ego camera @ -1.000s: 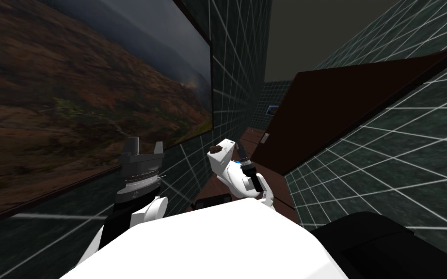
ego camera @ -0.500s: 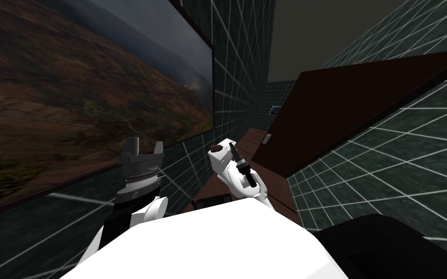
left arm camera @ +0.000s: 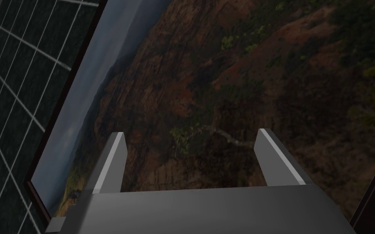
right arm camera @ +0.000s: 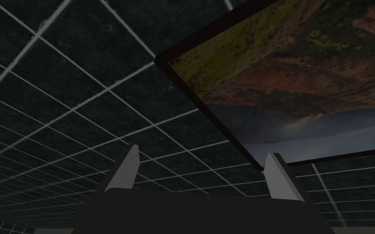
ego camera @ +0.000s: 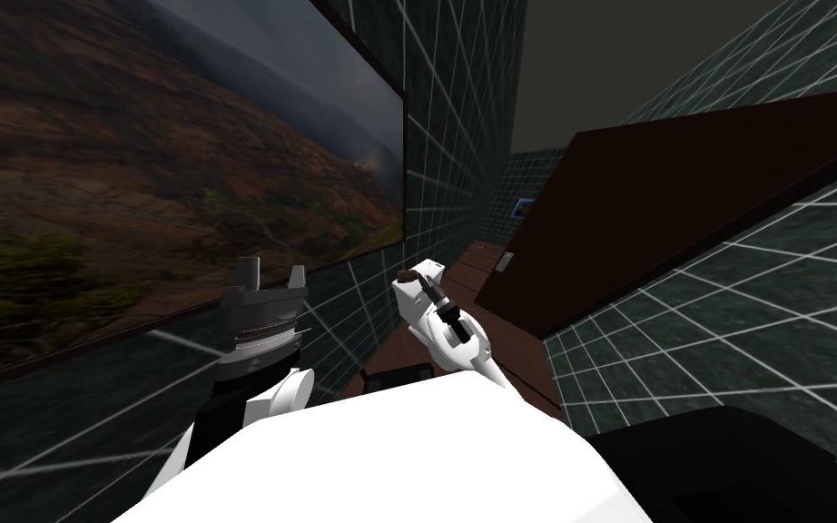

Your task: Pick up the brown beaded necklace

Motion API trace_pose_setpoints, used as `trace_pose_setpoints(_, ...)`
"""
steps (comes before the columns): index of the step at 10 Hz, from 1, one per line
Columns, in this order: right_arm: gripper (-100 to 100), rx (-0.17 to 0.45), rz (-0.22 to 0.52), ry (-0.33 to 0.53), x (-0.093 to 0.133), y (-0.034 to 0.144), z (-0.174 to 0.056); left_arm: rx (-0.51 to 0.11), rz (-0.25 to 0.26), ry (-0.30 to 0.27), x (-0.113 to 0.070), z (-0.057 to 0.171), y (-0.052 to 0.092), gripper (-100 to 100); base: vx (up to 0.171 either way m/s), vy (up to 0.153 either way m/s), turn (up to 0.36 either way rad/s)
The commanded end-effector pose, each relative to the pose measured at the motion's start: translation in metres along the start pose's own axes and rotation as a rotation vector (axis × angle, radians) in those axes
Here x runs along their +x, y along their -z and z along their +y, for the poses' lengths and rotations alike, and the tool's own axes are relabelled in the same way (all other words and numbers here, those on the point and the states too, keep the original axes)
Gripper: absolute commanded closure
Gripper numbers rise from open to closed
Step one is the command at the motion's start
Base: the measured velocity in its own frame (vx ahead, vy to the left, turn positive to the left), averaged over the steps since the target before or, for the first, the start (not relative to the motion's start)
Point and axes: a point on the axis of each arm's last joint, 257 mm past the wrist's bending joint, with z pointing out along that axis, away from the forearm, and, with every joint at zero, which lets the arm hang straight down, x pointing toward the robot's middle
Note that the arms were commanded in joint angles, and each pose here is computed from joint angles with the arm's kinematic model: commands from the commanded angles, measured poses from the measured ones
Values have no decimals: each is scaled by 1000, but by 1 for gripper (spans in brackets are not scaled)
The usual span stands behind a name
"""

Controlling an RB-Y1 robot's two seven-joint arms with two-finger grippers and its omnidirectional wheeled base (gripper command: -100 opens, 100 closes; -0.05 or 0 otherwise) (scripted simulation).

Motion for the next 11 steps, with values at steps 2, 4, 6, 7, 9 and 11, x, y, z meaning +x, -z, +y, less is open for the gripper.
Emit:
trace_pose_setpoints(2, -100, 0, 112, 149, 35, -10, -14, 0, 0, 0, 0, 0, 0, 0, -51, -26, 133)
trace_pose_setpoints(4, -100, 5, 169, 232, 53, -11, -26, 0, 0, 0, 0, 0, 0, 0, -45, -27, 71)
trace_pose_setpoints(6, -100, 12, 227, 313, 71, -11, -41, 0, 0, 0, 0, 0, 0, 0, -34, -15, 83)
trace_pose_setpoints(7, -100, -5, 266, 382, 80, -15, -43, 0, 0, 0, 0, 0, 0, 0, -46, -27, 146)
trace_pose_setpoints(9, -100, 13, 282, 395, 85, -11, -54, 0, 0, 0, 0, 0, 0, 0, -27, -10, 32)
trace_pose_setpoints(11, -100, 14, 337, 481, 98, -9, -69, 0, 0, 0, 0, 0, 0, 0, -23, -4, 80)
